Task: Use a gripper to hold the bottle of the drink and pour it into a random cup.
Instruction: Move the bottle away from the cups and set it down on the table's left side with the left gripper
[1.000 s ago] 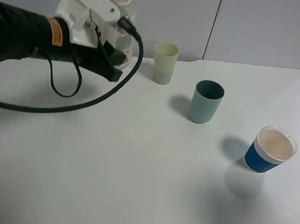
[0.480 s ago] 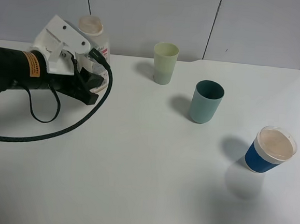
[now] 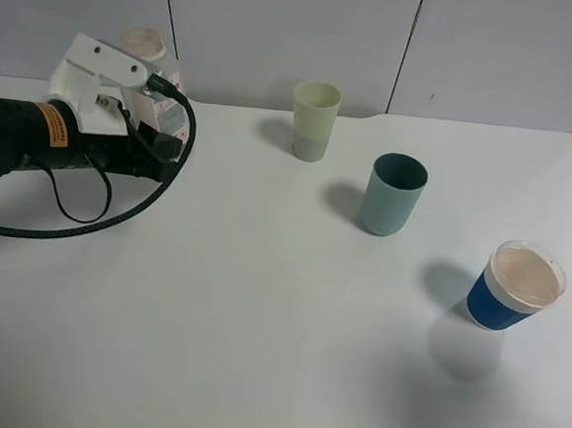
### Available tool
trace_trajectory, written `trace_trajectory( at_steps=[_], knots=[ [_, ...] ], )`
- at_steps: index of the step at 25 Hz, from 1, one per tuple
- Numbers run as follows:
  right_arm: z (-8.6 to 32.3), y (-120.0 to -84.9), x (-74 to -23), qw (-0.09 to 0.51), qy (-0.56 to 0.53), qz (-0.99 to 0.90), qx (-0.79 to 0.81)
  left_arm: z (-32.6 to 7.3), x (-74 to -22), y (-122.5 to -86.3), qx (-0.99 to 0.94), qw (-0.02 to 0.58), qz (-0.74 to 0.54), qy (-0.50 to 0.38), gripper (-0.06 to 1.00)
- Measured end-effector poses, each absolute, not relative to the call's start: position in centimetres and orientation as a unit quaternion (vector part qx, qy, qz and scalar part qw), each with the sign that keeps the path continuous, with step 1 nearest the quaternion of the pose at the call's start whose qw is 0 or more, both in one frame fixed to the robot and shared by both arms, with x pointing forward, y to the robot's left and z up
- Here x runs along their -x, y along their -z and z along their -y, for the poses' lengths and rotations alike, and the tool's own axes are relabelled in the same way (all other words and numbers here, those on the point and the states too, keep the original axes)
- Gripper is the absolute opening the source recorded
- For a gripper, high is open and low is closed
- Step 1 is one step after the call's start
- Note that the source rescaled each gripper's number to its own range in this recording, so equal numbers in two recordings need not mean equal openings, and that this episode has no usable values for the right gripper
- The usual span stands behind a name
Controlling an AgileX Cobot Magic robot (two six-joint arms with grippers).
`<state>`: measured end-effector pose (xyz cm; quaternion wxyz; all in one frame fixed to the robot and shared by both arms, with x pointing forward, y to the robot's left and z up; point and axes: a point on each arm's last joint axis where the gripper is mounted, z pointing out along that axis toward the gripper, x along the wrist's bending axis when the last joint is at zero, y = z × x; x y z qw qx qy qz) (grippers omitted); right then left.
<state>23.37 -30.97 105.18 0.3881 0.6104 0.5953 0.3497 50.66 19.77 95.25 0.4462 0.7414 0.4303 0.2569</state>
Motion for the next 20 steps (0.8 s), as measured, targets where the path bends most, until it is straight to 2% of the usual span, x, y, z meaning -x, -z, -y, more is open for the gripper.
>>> trace_trajectory(
  at_steps=[11, 20],
  knots=[
    [31.0, -105.2, -23.4, 0.388, -0.35, -0.595, -0.61, -18.2, -51.7, -90.1, -0.755, 0.476, -0.4, -0.208, 0.0],
    [31.0, -105.2, -23.4, 0.388, -0.35, -0.595, -0.61, -18.0, -51.6, -88.3, -0.773, 0.466, -0.382, -0.198, 0.0]
  ],
)
